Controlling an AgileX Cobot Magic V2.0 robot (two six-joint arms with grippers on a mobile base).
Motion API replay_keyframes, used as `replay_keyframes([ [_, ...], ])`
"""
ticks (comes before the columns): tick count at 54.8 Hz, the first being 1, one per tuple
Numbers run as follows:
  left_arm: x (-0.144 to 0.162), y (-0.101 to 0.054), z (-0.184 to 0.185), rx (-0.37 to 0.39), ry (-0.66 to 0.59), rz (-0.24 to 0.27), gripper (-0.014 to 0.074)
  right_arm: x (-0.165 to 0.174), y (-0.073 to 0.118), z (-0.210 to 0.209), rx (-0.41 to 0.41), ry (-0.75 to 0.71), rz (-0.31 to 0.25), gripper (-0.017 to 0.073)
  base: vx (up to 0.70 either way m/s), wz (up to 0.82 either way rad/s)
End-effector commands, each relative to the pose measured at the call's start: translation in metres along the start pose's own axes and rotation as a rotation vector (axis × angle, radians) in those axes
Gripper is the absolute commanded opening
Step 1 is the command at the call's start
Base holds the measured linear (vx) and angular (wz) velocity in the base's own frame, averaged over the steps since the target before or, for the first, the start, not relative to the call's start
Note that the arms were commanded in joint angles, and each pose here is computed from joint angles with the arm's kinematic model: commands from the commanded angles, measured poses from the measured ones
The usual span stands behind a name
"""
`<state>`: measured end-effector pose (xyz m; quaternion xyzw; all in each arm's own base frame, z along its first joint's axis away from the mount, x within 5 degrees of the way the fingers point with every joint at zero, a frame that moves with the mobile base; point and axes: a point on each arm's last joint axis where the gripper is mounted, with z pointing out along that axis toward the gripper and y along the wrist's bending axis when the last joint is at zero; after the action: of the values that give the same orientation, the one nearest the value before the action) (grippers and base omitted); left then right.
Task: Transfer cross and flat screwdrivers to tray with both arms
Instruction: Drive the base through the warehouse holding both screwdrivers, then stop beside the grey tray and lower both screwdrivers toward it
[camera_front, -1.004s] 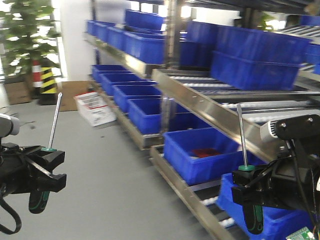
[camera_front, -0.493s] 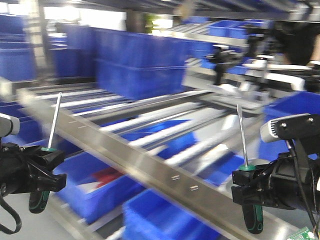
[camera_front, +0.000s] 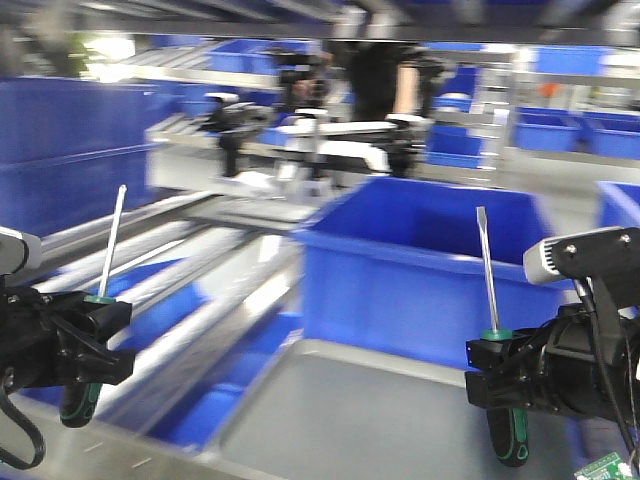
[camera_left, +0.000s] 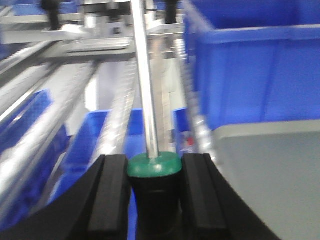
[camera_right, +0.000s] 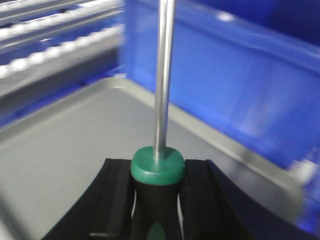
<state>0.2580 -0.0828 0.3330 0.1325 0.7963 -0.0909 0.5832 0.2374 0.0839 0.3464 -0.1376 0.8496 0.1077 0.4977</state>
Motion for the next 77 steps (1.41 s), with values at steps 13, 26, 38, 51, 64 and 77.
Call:
replay_keyframes([
  [13,-0.0242,0.0008,-0.0102,-0.016,-0.15,-0.016,0.0,-0.0206,-0.0005,-0.0124,0.008,-0.141,-0.006,-0.0008,0.11,-0.44],
  [26,-0.0242,0.0008,-0.0102,-0.016,-0.15,-0.016,0.0,-0.0206,-0.0005,-0.0124,0.008,-0.141,-0.006,-0.0008,0.05,-0.2],
  [38,-0.0242,0.0008,-0.0102,-0.016,-0.15,-0.016,0.0,-0.0206,-0.0005,-0.0124,0.008,-0.141,-0.006,-0.0008,0.01,-0.02],
  [51,-0.0244,0.0009,-0.0102,-0.017,-0.152,-0.016,0.0,-0.0206,-0.0005,-0.0124,0.008,-0.141,-0.006,-0.0008,0.0,0.0],
  [64,-0.0244,0.0009,-0.0102,-0.017,-0.152,-0.016,0.0,-0.0208,-0.0004,-0.0124,0.008,-0.143,-0.005,-0.0008,0.0,0.0],
  [77,-0.0243,0.0009,-0.0102,-0.016,-0.151,-0.016,0.0,-0.0214,-0.0005,-0.0125,0.008,-0.15,-0.005,-0.0008,0.0,0.0],
])
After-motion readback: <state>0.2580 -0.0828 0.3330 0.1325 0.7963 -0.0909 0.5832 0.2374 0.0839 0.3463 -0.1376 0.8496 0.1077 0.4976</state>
